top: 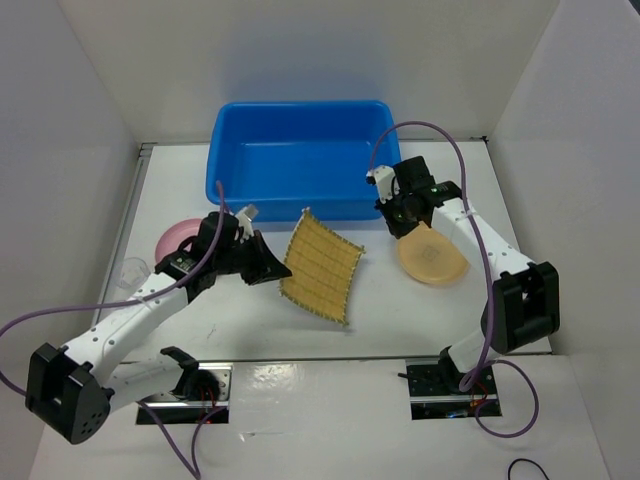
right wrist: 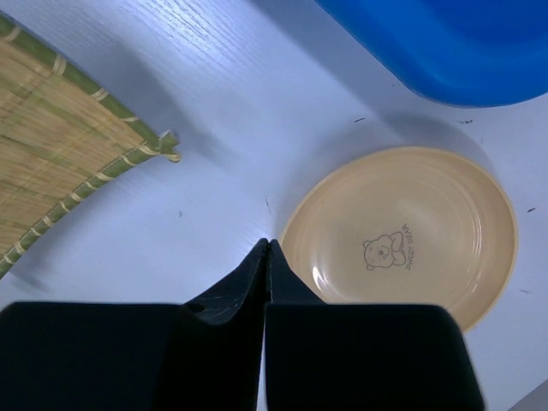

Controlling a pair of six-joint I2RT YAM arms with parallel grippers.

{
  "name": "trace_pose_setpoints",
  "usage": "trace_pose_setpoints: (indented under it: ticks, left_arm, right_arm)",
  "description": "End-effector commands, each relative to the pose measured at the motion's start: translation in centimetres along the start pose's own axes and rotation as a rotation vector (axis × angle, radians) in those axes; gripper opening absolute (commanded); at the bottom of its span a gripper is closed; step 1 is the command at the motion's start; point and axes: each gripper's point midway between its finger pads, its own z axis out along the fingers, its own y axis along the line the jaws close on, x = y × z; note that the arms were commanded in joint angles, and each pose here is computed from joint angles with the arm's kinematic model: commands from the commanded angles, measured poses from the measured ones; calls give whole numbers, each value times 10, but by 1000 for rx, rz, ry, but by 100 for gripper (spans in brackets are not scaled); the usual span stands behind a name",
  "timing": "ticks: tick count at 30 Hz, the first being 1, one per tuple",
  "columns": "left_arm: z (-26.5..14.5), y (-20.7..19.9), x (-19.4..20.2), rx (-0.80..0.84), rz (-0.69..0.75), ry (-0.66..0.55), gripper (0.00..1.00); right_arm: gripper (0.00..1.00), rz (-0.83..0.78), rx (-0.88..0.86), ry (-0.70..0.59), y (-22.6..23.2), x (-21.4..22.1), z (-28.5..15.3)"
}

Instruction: Place the mixed dishes into the plastic bin

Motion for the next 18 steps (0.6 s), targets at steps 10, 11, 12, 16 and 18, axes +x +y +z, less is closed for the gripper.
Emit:
trace_pose_setpoints:
  ticks: [10, 11, 12, 16, 18]
  left_arm:
    - [-55, -108, -71, 305, 34, -73, 0]
    - [-60, -116, -78, 325, 35, -84, 0]
    - [-63, -123, -84, 346, 34, -89, 0]
    - [-69, -144, -120, 420, 29, -95, 0]
    - [-76, -150, -143, 446, 37, -123, 0]
  right_arm:
    - [0, 242, 285, -135, -72, -6, -42]
    - [0, 256, 317, -139, -77, -7, -43]
    - [0, 295, 361, -153, -88, -7, -46]
    - [0, 350, 458, -142, -107, 9, -50]
    - [0, 370, 506, -124, -111, 19, -51]
